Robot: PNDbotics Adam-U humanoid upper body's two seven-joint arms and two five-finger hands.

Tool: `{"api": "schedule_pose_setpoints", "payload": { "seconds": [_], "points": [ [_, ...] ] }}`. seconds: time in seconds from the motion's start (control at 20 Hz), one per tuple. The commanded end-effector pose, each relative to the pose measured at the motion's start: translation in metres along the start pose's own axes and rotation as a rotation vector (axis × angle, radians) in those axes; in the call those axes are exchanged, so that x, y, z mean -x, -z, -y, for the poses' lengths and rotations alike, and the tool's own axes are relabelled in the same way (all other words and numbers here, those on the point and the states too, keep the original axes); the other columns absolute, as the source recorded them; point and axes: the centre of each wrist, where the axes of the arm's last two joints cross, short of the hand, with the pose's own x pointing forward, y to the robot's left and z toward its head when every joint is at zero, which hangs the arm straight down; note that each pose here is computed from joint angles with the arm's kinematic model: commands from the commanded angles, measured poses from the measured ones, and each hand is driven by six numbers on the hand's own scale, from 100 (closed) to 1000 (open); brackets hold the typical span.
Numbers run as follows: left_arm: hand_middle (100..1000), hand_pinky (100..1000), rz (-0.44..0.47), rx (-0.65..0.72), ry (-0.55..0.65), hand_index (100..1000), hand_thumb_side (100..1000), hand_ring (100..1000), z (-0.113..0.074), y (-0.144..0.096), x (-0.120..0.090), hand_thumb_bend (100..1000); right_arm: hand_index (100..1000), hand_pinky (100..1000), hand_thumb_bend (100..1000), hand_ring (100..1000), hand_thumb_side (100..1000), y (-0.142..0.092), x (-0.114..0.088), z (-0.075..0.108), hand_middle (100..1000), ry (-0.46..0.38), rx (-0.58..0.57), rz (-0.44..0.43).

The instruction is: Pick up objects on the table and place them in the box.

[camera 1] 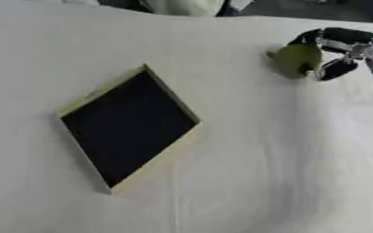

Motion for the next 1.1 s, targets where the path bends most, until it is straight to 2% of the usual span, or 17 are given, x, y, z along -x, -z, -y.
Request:
{"api": "schedule_pose_setpoints", "payload": {
  "seconds": [0.05,0.15,0.2,0.35,0.5,0.85,1.1],
  "points": [
    [550,612,0.034,0.024,0.0,709,559,618,0.001,0.008,-0.007,100,774,758,100,885,206,-0.006,0.004,0.01,648,-0.045,-0.03,0.063],
    [550,612,0.033,0.025,0.0,709,559,618,0.001,0.008,-0.007,100,774,758,100,885,206,-0.005,0.004,0.01,648,-0.034,-0.001,0.063],
    [551,612,0.032,0.028,-0.001,709,559,618,0.001,0.008,-0.007,100,697,697,100,816,234,-0.006,0.004,0.011,571,-0.027,0.025,0.063],
    [551,613,0.032,0.033,-0.002,709,558,618,0.002,0.009,-0.007,100,666,674,100,792,243,-0.014,0.006,0.009,528,-0.021,0.099,0.072],
    [552,613,0.03,0.032,0.002,709,558,621,0.001,0.009,-0.007,100,640,660,100,780,227,-0.021,0.007,0.013,495,-0.033,0.149,0.116],
    [553,613,0.029,0.028,0.012,709,556,625,-0.001,0.009,-0.008,100,620,647,100,764,180,-0.034,0.0,0.042,471,-0.061,0.266,0.211],
    [553,612,0.025,0.031,0.021,709,559,625,-0.002,0.007,-0.008,100,619,635,100,756,154,-0.042,-0.013,0.07,465,-0.072,0.361,0.292]
  ]
}}
